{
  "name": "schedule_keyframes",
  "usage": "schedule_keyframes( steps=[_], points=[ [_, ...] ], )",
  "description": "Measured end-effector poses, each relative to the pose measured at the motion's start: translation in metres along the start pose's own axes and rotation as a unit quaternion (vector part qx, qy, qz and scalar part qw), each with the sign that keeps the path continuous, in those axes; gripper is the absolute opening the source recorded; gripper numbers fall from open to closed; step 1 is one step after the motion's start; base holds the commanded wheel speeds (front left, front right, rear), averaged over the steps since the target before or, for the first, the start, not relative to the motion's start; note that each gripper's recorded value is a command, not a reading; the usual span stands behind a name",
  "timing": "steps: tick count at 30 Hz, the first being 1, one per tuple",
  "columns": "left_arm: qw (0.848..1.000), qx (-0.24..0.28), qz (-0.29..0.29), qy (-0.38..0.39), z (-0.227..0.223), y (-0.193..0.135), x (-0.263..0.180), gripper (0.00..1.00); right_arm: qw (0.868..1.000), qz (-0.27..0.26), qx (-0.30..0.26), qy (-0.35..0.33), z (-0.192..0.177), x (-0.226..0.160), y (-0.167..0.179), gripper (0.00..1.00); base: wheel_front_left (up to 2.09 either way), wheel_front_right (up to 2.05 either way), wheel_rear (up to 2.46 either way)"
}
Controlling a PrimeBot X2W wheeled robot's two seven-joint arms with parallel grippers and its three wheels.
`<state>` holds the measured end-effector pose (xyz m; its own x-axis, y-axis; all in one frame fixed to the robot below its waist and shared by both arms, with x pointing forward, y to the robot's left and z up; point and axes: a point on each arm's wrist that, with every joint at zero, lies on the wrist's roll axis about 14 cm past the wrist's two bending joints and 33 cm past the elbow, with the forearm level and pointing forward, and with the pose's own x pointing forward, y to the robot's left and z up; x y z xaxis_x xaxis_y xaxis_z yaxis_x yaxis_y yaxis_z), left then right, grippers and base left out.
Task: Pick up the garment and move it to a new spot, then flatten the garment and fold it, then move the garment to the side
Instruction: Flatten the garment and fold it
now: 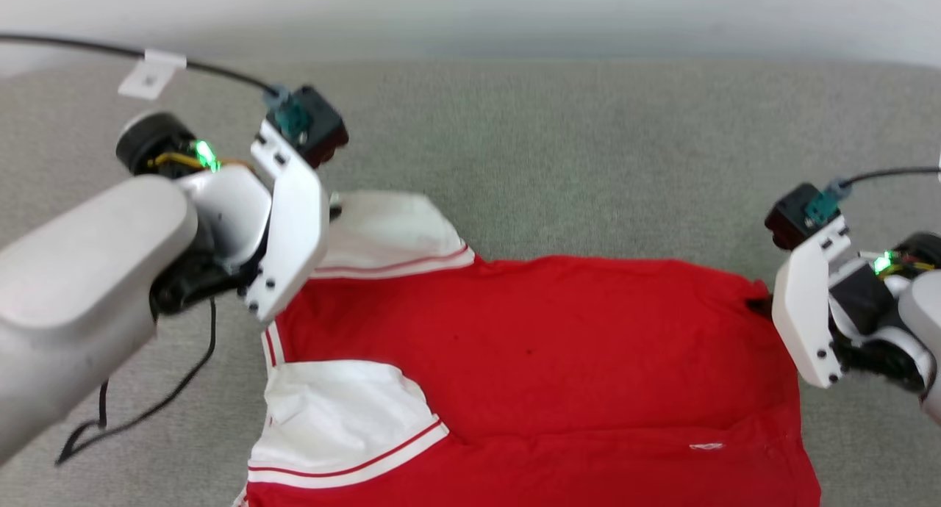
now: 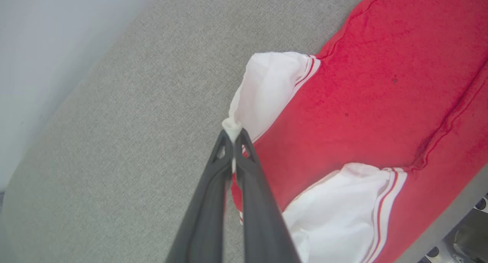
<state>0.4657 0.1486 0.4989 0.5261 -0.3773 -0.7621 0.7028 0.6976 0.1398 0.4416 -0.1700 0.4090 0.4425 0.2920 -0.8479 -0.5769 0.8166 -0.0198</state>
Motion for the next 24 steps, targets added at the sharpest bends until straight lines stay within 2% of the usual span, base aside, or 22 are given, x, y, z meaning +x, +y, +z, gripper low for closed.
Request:
schedule_keyframes(
  steps=[13,24],
  points=[
    [1.0,-0.007,-0.011,0.016,-0.054,-0.05,-0.066,0.0,0.998,-0.015,-0.004,-0.058,-0.017,-0.043,0.016,0.0,0.0,0.0,0.0],
    [0.993,-0.056,-0.045,0.089,-0.13,-0.093,-0.067,0.0,0.999,0.004,-0.015,-0.051,-0.044,-0.05,0.032,0.0,0.0,0.0,0.0]
  ],
)
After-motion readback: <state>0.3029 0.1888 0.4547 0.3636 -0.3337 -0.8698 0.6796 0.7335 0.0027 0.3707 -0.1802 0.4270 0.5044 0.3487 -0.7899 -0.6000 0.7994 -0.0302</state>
